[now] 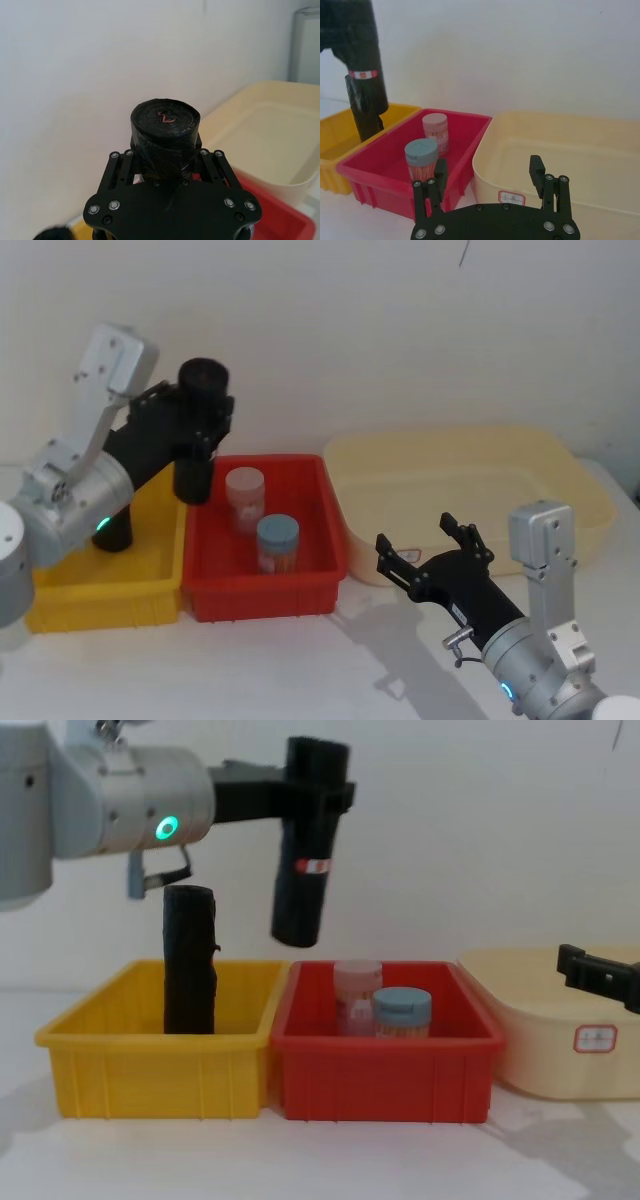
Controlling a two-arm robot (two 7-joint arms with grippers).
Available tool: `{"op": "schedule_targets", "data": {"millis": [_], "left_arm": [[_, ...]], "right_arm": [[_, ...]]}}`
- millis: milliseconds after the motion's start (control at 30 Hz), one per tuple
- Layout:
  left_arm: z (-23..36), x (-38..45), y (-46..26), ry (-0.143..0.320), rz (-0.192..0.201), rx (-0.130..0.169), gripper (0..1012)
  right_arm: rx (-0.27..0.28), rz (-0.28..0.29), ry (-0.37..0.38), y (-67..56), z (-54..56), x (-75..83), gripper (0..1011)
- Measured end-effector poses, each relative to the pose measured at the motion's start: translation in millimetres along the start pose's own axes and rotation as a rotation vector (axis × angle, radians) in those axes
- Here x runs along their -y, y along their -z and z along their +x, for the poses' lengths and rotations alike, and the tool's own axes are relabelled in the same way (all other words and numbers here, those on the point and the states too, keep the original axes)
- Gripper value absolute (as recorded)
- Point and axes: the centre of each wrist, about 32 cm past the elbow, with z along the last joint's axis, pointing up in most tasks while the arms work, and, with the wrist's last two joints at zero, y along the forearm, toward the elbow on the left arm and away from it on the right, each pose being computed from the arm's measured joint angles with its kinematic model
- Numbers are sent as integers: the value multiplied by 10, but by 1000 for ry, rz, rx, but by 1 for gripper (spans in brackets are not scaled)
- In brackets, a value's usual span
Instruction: Pick up the garbage bag with the one hand and transfer it to the other hand.
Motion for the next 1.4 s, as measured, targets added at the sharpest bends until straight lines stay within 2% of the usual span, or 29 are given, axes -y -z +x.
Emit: {"op": "schedule_targets", "data": {"millis": [100,167,233,267,567,733,833,933,967,1200,1400], "left_arm": [[-4,52,-55,31,-5,7,507],[-17,134,-115,78,-11,12,507],[-22,156,-127,89,-13,13,508],[-30,201,-158,115,-17,14,507],[-120,494,-222,256,-39,8,507],[-190,648,-215,328,-53,-5,507],[-260,764,-196,380,-66,-23,507],[-298,814,-180,406,-76,-33,507],[-327,846,-169,420,-81,-40,507],[-439,932,-95,458,-107,-82,508],[-505,943,-36,465,-119,-111,507]], "right_arm": [[0,0,0,0,0,0,1000],[0,0,0,0,0,0,1000],[0,0,0,0,0,0,1000],[0,0,0,0,0,0,1000],[0,0,0,0,0,0,1000],[0,0,0,0,0,0,1000],[0,0,0,0,0,0,1000],[0,0,0,0,0,0,1000],[0,0,0,0,0,0,1000],[0,0,0,0,0,0,999],[0,0,0,0,0,0,1000]]}}
